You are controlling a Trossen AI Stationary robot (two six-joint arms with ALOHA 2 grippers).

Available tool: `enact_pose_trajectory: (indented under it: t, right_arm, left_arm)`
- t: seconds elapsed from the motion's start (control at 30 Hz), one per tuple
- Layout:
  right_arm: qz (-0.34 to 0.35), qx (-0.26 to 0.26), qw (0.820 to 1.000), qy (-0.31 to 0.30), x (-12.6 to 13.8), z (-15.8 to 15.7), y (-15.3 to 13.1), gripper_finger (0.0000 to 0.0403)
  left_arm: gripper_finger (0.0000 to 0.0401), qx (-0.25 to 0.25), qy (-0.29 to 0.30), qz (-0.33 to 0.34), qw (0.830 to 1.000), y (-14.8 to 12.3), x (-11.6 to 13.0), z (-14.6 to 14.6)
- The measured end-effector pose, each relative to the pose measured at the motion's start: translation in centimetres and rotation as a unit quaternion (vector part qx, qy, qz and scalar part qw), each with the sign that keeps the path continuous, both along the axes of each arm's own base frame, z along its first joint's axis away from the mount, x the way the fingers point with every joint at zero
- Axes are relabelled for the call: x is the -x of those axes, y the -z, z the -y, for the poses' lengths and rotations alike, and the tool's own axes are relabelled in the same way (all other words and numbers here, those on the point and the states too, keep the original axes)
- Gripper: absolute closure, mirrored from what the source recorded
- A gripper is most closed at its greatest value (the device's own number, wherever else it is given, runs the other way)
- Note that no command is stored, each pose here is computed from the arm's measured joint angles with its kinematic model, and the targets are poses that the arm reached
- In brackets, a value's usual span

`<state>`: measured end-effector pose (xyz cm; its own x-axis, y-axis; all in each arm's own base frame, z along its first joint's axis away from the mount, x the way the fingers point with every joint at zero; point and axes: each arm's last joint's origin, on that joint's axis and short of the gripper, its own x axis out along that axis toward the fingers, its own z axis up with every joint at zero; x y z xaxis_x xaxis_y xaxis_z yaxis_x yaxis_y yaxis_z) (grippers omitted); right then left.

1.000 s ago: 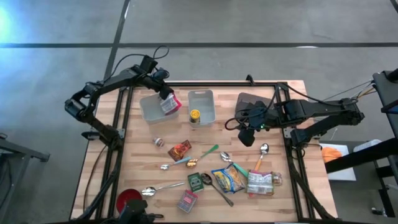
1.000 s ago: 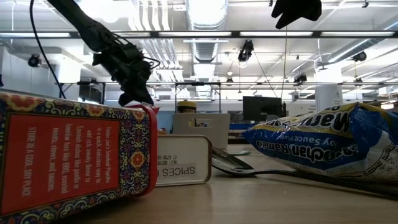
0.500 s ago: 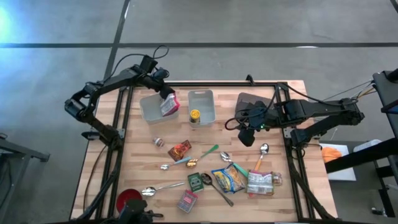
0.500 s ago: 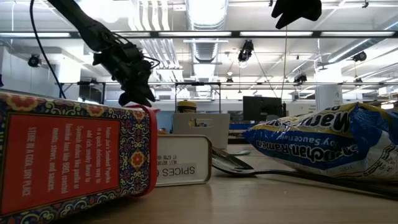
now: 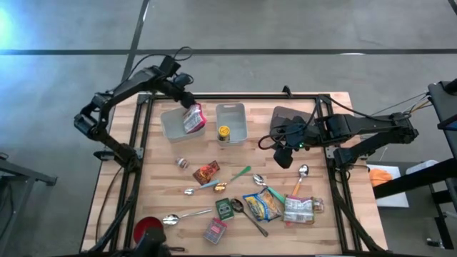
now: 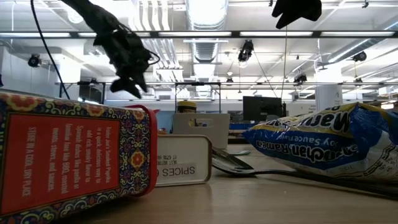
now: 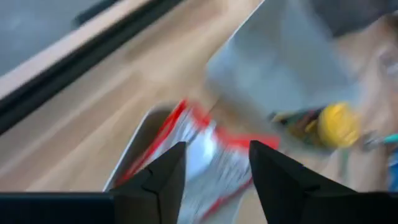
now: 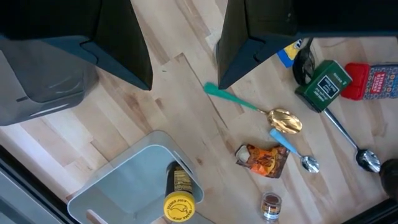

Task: Pick & Place Food Item
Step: Put the red noodle pack into the left gray bin

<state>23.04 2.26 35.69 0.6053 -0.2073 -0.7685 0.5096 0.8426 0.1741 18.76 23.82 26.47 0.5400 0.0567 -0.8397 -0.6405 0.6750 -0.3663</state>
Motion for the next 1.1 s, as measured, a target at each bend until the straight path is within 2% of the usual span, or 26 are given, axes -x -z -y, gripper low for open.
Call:
enact_pose_trajectory:
  t: [0.13,0.27,0.33,0.5,0.8,1.1]
  right_arm:
    - [0.000,-0.001,1.000,-0.002,0.0,0.0,0.0,0.0225]
    - [0.000,-0.001,1.000,-0.002,0.0,0.0,0.0,0.0225]
    - [0.000,0.000,1.000,-0.002,0.0,0.0,0.0,0.0225]
    - [0.000,-0.001,1.000,-0.002,0.0,0.0,0.0,0.0225]
    - [0.000,-0.007,1.000,-0.003,0.0,0.0,0.0,0.0225]
    - [-0.001,-0.012,1.000,-0.006,0.0,-0.1,0.0,0.0225]
  left_arm:
    - [0.0282,0.005,0.024,-0.108,0.994,-0.6,0.0,1.8]
    - [0.0368,-0.009,0.088,-0.175,0.980,0.2,-0.8,3.6]
    - [0.0391,-0.023,0.106,-0.197,0.974,1.2,-1.3,4.4]
    - [0.0399,-0.031,0.108,-0.211,0.971,3.6,-1.6,5.3]
    - [0.0400,0.013,0.002,-0.213,0.977,7.3,-0.9,5.9]
    - [0.0401,0.031,-0.095,-0.203,0.974,9.0,-0.5,6.2]
